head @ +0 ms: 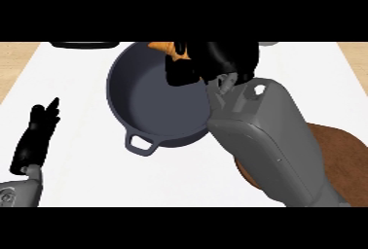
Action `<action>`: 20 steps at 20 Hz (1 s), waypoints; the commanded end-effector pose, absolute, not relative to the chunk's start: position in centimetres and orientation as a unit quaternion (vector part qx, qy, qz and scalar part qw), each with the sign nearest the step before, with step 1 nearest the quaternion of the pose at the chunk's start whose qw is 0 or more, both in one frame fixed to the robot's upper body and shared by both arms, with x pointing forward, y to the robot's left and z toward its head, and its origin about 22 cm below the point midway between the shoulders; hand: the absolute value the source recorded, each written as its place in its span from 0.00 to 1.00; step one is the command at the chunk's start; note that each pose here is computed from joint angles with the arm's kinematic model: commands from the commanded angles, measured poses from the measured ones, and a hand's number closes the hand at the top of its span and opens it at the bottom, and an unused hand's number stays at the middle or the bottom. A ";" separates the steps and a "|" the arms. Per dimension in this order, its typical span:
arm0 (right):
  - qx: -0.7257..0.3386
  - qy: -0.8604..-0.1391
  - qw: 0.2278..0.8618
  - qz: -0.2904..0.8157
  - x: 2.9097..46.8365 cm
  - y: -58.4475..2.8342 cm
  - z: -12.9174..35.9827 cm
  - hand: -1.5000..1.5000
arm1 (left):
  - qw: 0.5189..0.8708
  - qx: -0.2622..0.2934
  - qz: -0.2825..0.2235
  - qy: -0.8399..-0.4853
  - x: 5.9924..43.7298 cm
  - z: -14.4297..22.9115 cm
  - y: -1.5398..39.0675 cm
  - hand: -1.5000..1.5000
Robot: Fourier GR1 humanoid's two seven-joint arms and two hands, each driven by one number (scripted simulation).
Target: Pick the croissant from the cutting board and place it in the pot
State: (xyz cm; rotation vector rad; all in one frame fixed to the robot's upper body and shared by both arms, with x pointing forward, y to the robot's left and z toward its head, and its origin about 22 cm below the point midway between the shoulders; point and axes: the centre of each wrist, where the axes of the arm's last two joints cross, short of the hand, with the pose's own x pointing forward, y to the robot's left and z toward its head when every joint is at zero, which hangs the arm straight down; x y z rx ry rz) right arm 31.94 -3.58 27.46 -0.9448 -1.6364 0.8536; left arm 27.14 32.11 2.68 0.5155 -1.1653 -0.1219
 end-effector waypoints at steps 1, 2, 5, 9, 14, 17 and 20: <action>-0.370 -0.658 0.537 0.378 34.9 -2.3 24.1 1.00 | 0.798 0.246 -0.058 -0.547 27.5 3.0 31.6 0.50; -0.364 -0.659 0.539 0.379 35.4 -2.6 24.1 1.00 | 0.804 0.239 -0.057 -0.542 27.7 2.7 32.2 0.50; -0.342 -0.630 0.595 0.364 36.6 -1.5 23.1 1.00 | 0.800 0.236 -0.066 -0.548 27.9 2.6 31.8 0.50; -0.302 -0.615 0.630 0.366 36.8 -1.1 18.8 0.00 | 0.801 0.236 -0.070 -0.545 26.9 4.1 32.3 0.50; -0.239 -0.673 0.643 0.278 38.0 -1.4 18.5 0.00 | 0.796 0.231 -0.066 -0.556 27.3 4.1 31.3 0.50; -0.222 -0.713 0.635 0.196 38.4 -2.3 18.8 0.00 | 0.802 0.236 -0.058 -0.545 27.2 3.0 32.4 0.50; -0.210 -0.737 0.632 0.116 37.8 -2.5 18.0 0.00 | 0.800 0.241 -0.062 -0.547 27.5 2.8 32.0 0.50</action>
